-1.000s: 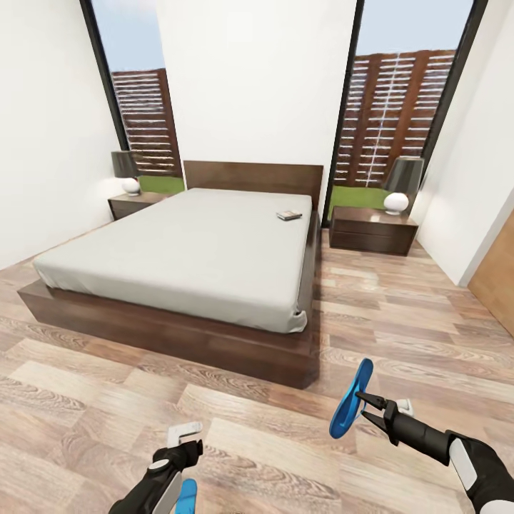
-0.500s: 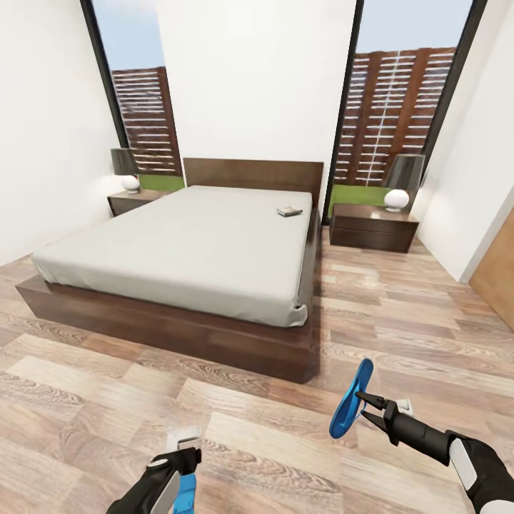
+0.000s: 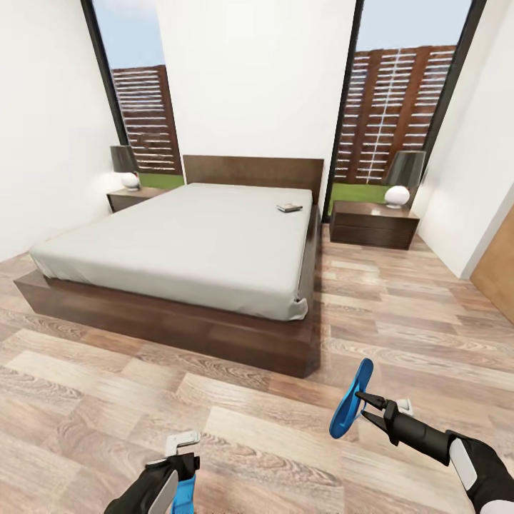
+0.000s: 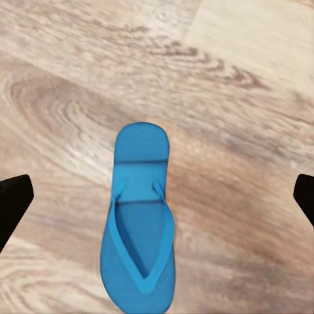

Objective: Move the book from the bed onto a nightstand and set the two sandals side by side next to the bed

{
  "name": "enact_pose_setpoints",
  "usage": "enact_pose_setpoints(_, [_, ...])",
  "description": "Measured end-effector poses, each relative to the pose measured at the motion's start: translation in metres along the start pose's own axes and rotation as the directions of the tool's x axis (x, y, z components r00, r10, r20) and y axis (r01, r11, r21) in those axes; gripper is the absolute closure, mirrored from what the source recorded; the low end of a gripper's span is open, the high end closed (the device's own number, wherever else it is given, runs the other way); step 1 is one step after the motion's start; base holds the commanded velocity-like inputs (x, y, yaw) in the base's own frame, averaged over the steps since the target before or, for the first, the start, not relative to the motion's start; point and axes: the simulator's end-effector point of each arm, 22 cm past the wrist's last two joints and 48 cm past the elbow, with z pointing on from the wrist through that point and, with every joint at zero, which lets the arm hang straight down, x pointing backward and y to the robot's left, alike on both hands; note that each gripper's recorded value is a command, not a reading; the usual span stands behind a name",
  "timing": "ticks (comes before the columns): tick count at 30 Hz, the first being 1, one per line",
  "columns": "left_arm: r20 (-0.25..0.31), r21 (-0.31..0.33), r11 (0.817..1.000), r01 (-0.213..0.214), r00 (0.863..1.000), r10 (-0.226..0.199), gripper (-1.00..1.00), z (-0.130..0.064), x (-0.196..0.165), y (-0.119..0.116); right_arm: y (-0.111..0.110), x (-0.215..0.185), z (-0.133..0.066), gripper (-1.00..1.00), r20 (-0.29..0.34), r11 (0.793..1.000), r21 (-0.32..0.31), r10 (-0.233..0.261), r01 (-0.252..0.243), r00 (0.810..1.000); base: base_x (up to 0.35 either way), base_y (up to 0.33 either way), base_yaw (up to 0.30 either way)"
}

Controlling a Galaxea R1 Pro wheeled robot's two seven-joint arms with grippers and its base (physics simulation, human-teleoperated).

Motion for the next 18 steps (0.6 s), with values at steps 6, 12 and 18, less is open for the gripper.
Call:
enact_pose_setpoints(6, [-0.019,-0.005,1.0,-0.002,1.0,0.002,-1.0,0.008,0.01,0.001,-0.012,0.004,0.003,1.0,-0.007,1.0,0.013,0.013,-0.013,1.0,0.0,0.0,0.0])
enact_pose_setpoints(12, [-0.043,-0.009,1.0,-0.003,0.999,0.003,-1.0,0.014,0.022,0.003,-0.024,0.007,0.006,1.0,-0.015,0.999,0.029,0.03,-0.03,0.999,0.0,0.0,0.0])
enact_pose_setpoints(18, [-0.067,-0.011,1.0,-0.005,0.998,0.004,-1.0,0.021,0.033,0.003,-0.036,0.011,0.009,1.0,-0.023,0.998,0.046,0.046,-0.045,0.999,0.0,0.0,0.0])
